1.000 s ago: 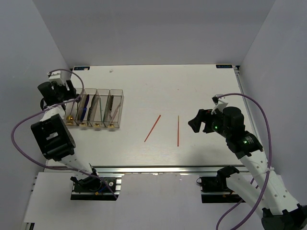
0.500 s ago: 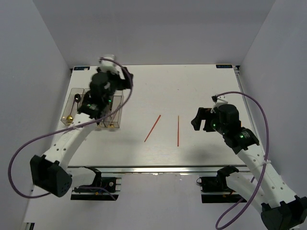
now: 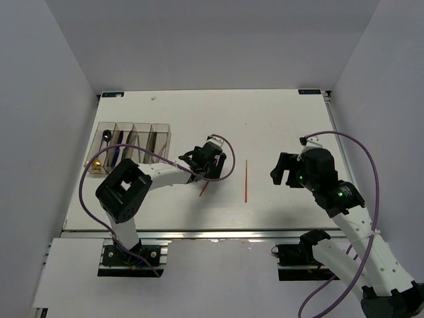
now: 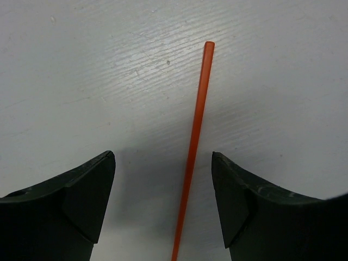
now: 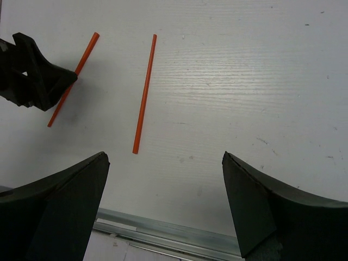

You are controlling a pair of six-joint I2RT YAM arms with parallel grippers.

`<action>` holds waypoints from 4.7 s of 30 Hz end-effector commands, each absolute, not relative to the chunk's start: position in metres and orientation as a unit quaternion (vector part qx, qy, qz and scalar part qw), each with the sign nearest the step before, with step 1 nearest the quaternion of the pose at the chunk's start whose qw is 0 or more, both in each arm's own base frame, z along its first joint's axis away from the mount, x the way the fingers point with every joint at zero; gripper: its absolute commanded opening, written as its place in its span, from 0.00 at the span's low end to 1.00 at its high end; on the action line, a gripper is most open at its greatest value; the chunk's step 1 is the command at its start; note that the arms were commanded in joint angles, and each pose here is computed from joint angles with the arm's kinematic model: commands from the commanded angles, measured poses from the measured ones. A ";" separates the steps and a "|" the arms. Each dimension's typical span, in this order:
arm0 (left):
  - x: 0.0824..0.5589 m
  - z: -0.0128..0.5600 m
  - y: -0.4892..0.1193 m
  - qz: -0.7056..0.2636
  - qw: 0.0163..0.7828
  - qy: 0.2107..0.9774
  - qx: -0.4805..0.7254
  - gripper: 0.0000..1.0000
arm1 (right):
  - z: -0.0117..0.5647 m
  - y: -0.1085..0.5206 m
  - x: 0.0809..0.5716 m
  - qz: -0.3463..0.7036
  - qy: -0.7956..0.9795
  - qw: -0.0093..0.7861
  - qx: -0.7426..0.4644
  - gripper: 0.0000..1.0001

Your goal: Sort the eating utensils into containers

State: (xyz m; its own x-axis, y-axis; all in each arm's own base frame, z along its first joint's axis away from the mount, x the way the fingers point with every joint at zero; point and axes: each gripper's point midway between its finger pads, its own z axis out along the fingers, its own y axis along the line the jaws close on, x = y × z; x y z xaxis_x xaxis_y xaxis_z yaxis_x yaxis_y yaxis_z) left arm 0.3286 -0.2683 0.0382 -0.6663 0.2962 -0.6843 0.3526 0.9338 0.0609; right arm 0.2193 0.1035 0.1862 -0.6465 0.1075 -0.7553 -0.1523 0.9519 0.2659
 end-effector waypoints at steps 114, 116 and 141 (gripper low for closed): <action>0.281 0.224 -0.014 -0.072 0.597 0.788 -0.134 0.98 | -0.011 0.197 0.239 -0.010 0.983 0.183 0.002 0.29; 0.280 0.223 -0.015 -0.072 0.591 0.792 -0.132 0.98 | -0.015 0.201 0.234 -0.009 0.984 0.177 -0.007 0.22; 0.228 0.271 0.072 0.057 0.653 0.668 -0.352 0.98 | 0.167 0.556 0.333 0.498 0.827 0.259 -0.029 0.00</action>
State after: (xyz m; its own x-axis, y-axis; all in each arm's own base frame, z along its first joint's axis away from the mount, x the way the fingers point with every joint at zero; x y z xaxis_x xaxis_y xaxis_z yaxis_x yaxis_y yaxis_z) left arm 0.2378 0.0544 0.2649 0.0529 -0.3885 -0.9199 -0.4564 0.8099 -0.3683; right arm 0.3374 0.5277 0.1439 -0.8289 0.1868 -0.5272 -0.3162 0.6209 0.7173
